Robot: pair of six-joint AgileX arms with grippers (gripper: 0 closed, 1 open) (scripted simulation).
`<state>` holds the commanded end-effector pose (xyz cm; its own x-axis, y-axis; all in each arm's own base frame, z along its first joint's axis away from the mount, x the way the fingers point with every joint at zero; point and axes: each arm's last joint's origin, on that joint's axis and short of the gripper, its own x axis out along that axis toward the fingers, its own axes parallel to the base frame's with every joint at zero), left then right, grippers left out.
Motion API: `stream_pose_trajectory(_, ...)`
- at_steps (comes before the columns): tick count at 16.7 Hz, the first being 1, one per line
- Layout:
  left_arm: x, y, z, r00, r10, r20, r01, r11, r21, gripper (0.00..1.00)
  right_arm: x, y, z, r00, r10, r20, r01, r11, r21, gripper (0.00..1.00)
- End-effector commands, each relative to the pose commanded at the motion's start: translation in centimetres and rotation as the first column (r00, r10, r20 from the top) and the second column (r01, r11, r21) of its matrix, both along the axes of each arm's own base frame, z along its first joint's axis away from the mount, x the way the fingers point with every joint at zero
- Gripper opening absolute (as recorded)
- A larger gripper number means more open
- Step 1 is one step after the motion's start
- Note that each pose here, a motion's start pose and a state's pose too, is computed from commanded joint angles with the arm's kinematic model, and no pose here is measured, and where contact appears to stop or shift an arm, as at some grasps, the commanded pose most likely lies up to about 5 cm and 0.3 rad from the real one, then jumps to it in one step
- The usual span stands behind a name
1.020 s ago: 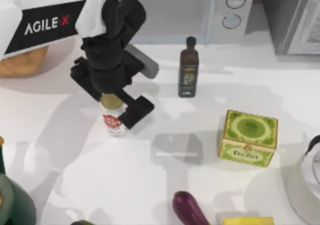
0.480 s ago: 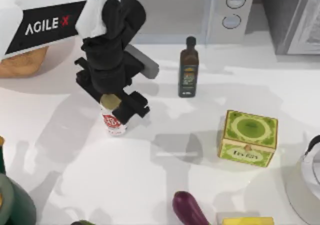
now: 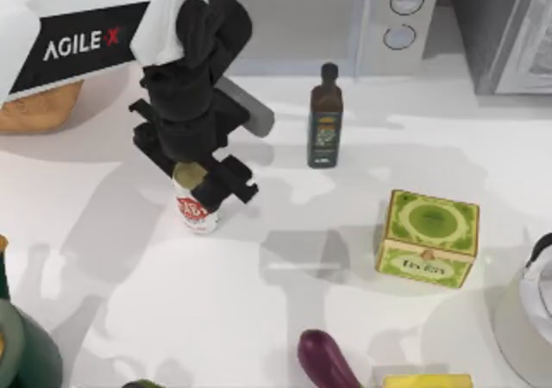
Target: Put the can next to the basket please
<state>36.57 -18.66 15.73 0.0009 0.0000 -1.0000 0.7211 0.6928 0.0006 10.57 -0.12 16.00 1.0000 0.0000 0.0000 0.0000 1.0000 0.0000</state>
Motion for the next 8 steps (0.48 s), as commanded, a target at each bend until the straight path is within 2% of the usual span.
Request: stream_pose_trajectory(8, 0.02, 0.10, 0.11, 1.000, 0.001, 0.002, -0.001, 1.000, -0.002, 0.00, 0.00, 0.00, 0.00, 1.000, 0.000, 0.000, 0.000, 1.000, 0.000, 1.00)
